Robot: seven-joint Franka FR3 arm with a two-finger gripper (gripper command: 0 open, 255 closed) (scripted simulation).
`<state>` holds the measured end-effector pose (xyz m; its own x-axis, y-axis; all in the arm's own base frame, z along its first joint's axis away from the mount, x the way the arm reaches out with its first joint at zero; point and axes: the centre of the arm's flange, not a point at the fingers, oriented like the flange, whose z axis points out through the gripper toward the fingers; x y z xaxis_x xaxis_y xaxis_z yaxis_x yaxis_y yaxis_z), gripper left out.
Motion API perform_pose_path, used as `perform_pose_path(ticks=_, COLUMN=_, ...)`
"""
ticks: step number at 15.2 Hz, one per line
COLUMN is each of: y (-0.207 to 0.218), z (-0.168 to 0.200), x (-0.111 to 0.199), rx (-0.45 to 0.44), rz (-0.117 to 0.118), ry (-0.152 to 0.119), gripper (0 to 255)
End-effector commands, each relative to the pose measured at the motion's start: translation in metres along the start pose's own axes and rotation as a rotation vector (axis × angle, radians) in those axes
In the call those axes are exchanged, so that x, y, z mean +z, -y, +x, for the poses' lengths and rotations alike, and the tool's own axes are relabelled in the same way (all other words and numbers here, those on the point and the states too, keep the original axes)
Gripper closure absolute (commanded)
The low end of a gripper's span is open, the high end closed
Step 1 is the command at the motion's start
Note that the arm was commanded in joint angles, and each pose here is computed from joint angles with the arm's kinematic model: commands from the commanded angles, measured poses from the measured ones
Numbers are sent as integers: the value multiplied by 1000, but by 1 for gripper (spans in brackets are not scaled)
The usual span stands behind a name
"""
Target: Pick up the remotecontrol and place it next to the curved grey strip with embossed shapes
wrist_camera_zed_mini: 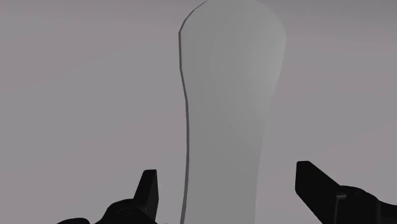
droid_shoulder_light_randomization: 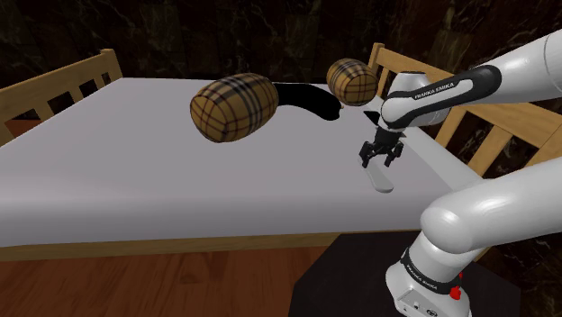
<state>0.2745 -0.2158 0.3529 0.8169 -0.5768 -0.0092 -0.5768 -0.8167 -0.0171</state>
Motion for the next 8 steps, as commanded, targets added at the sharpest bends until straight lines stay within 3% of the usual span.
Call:
perform_pose_path(ticks=1, y=0, z=1, x=11, rx=1, rz=0, ry=-1, gripper=0)
perform_pose_path(ticks=8, y=0, z=1, x=19, rx=1, rz=0, ry=-1, gripper=0)
